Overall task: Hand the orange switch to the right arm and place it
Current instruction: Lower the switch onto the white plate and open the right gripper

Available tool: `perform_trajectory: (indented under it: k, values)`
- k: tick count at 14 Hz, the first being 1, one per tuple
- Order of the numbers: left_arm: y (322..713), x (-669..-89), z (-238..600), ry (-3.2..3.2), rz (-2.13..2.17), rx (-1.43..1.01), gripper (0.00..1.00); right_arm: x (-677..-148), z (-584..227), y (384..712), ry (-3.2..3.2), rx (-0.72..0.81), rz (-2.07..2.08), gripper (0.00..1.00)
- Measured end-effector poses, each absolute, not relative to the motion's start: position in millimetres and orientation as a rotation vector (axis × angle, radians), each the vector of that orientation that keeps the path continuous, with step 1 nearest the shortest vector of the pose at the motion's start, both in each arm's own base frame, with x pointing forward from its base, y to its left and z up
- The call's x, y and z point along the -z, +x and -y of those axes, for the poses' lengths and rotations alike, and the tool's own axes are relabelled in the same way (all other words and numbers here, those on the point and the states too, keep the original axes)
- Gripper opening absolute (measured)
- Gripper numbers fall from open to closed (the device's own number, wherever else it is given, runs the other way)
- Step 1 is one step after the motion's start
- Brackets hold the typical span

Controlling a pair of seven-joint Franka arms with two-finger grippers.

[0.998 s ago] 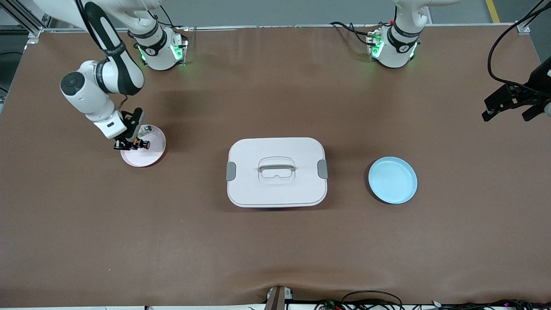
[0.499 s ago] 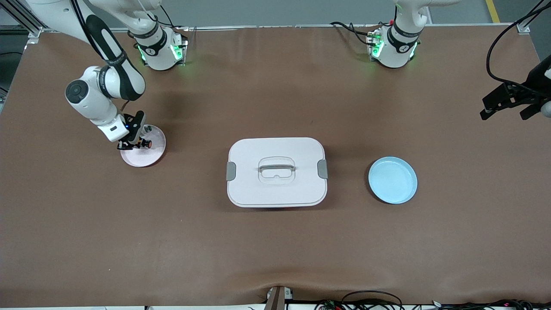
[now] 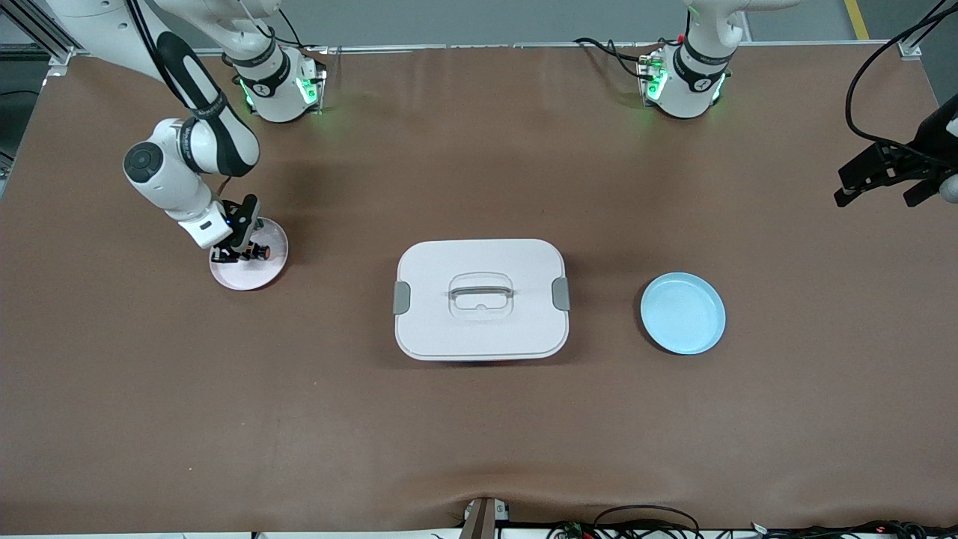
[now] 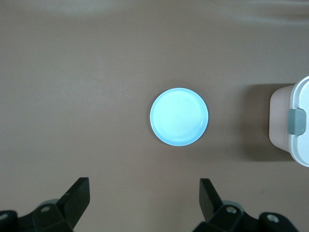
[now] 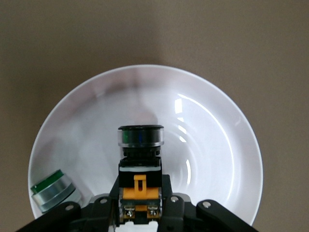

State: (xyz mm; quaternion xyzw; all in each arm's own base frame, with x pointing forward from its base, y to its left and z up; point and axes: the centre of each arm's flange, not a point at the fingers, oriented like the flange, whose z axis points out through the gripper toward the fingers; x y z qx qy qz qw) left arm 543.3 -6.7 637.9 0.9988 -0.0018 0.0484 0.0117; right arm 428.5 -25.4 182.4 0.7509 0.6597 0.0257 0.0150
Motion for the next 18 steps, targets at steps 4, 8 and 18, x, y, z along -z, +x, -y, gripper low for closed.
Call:
perform_trajectory:
  k: [4,8,18]
  values:
    - [543,-638,7,3.115,0.005,-0.15,1.0,-183,24,431,2.381,-0.102,-2.011,0.33]
    - [543,-638,7,3.115,0.005,-0.149,1.0,-185,19,438,2.408,-0.13,-1.98,0.68]
    - [544,-639,7,3.114,0.006,-0.154,1.0,-182,18,440,2.547,-0.054,-1.975,1.0]
